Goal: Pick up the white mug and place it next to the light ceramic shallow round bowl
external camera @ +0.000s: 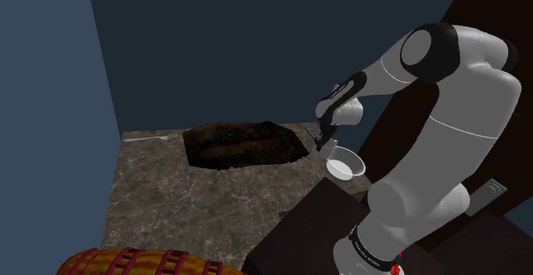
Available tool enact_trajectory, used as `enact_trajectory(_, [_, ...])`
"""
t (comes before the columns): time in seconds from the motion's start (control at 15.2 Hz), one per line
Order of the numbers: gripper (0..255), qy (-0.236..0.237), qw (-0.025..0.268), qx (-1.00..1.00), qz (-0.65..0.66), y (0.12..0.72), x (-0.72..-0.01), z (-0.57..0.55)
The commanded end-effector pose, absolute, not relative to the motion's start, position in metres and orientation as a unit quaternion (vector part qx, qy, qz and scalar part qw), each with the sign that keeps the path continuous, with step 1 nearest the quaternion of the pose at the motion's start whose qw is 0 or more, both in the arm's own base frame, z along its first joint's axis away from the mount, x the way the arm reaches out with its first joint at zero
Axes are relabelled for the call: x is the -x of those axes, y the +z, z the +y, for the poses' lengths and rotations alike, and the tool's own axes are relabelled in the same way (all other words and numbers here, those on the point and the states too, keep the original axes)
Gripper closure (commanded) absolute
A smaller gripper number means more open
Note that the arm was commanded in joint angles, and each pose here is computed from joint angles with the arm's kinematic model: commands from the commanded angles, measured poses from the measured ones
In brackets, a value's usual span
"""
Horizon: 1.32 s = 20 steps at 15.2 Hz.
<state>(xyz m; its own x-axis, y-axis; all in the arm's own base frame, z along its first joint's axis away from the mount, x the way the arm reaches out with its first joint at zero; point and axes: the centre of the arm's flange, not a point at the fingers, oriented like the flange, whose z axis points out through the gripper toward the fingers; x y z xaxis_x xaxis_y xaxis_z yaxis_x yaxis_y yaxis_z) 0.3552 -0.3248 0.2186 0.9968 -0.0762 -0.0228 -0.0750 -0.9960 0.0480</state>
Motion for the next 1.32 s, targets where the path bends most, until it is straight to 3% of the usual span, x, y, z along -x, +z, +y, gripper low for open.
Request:
enact_trajectory(0.0, [255,-0.012,0.024,-0.999,-0.038,0.207,-0.355,-0.325])
enact_trajectory(1.25, [255,-0.012,0.024,-0.999,-0.038,0.123,-0.355,-0.325])
